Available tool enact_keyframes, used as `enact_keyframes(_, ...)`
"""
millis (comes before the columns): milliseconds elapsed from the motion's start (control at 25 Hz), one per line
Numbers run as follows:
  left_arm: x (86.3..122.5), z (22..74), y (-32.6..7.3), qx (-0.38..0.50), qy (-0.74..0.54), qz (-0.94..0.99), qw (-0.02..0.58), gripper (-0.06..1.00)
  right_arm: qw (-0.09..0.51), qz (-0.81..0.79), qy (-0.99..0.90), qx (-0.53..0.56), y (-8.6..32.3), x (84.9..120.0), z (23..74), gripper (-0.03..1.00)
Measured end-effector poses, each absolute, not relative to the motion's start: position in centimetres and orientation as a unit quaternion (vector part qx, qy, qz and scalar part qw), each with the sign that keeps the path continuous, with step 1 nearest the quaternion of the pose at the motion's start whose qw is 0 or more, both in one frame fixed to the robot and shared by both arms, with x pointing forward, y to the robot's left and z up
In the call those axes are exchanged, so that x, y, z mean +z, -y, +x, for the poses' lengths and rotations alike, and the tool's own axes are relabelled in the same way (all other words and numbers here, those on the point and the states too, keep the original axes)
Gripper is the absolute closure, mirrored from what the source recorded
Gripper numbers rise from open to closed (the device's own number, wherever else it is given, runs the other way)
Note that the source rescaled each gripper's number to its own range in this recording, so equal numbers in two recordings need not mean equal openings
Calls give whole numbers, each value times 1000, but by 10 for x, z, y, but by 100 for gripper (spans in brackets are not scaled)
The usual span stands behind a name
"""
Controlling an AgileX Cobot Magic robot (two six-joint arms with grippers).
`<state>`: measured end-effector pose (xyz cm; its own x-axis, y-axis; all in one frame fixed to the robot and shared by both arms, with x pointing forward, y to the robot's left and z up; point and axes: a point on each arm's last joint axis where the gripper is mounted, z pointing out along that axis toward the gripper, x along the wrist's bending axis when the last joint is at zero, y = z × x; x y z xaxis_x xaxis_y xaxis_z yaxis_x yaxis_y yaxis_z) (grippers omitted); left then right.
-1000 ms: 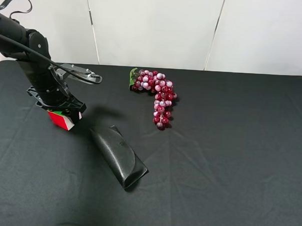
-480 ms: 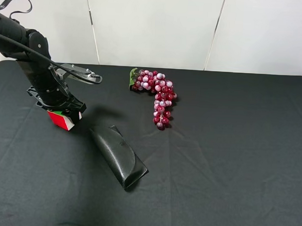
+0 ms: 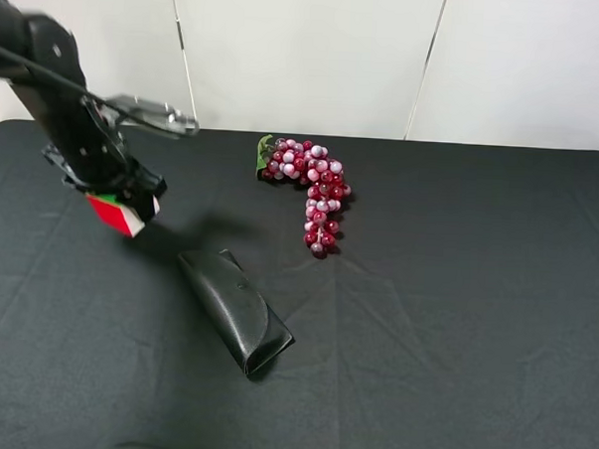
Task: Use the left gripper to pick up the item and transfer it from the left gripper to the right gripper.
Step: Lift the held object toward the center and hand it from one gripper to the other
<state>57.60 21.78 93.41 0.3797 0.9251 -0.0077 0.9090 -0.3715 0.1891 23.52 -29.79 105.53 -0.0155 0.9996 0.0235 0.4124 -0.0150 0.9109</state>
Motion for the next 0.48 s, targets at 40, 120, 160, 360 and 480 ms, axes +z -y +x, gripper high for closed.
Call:
enact_keyframes(40,944,575,-218,56,-554,826,88,94,373,594,-594,393,298,1055,235,-3)
enact_keyframes(120,959,572,-219,64,-552,825,98,94,373,594,-594,393,298,1055,235,-3)
enact_keyframes(160,968,570,-219,72,-551,824,106,94,373,594,-594,393,298,1055,235,-3)
enact_keyframes(360,1000,559,-218,81,-558,813,146,94,373,594,-594,393,298,1055,235,-3)
enact_keyframes(480,1012,553,-214,63,-573,798,176,94,373,594,-594,393,298,1055,235,-3)
